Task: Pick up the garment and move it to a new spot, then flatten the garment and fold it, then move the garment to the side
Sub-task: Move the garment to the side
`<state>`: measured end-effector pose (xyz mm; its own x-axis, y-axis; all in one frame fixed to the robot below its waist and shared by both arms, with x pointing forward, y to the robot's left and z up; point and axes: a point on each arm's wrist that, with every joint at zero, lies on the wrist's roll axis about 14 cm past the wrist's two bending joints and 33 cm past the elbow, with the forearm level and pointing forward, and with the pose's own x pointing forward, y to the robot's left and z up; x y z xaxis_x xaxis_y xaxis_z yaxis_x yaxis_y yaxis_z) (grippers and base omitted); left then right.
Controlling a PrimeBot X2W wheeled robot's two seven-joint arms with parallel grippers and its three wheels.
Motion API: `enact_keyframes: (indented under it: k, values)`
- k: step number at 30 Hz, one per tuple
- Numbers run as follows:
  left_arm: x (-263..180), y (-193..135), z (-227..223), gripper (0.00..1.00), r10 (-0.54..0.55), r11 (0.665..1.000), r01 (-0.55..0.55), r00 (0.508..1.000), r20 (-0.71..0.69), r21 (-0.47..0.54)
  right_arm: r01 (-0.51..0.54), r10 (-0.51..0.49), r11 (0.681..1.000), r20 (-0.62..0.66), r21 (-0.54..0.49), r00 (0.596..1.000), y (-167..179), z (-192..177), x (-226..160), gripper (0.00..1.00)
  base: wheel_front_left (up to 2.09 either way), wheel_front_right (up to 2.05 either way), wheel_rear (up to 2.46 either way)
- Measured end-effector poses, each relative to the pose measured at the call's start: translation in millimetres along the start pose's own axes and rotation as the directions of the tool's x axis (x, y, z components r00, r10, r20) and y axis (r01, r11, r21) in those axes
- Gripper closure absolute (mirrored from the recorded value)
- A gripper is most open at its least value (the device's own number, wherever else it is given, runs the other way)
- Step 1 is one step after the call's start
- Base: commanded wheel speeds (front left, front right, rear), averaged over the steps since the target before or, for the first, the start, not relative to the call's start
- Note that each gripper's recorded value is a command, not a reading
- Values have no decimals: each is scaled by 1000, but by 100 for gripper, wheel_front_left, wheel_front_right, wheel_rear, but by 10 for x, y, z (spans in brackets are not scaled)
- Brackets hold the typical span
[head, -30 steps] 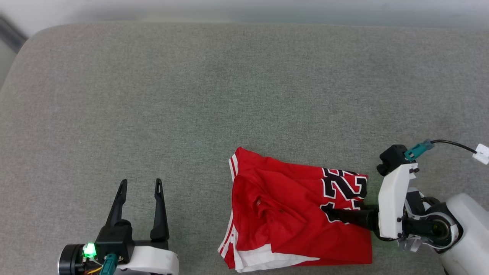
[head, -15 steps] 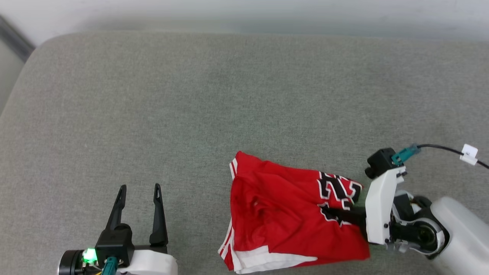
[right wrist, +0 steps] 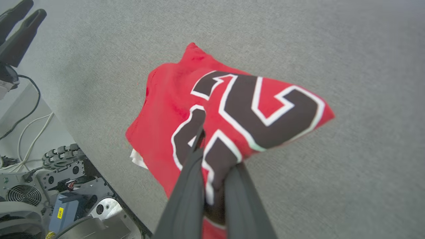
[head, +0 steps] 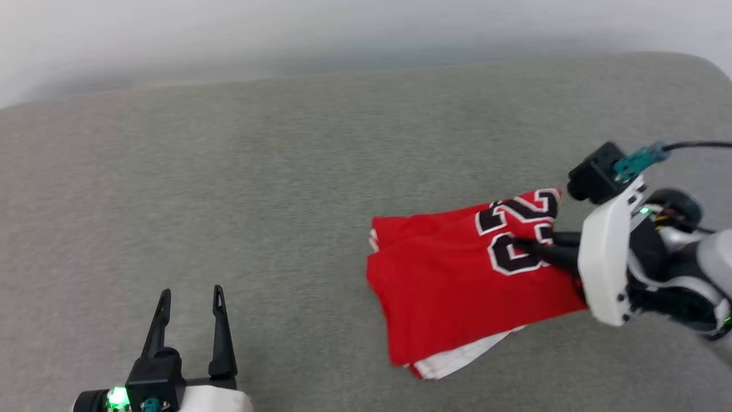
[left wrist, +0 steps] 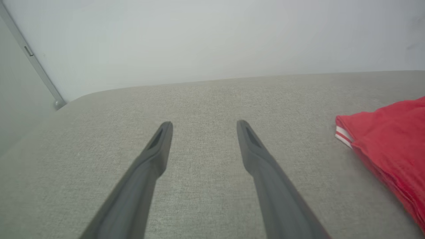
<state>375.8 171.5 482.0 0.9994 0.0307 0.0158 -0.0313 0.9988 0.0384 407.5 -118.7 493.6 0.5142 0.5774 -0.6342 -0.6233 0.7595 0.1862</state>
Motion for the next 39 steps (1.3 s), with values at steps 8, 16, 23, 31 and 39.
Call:
enact_keyframes:
  k: [8,16,23,31,39]
  values:
    - [364,-417,-13,0,-125,992,126,992,25,-14,294,-295,955,-21,-26,955,-834,-165,-629,100,0,0,0]
    - [648,-671,-214,0,-213,977,213,977,9,-8,555,-555,831,-130,-41,821,-1740,-558,-1116,100,0,0,0]
    - [856,-750,-417,0,-242,970,241,970,-7,-10,700,-701,709,-195,-87,686,-2399,-725,-1375,100,0,0,0]
    - [948,-772,-632,0,-244,970,243,969,-35,-14,795,-788,597,-259,-105,558,-2935,-942,-1444,100,0,0,0]
    - [954,-723,-646,0,-220,976,219,975,-36,-6,823,-806,562,-279,-85,522,-3097,-1105,-1319,72,0,0,0]
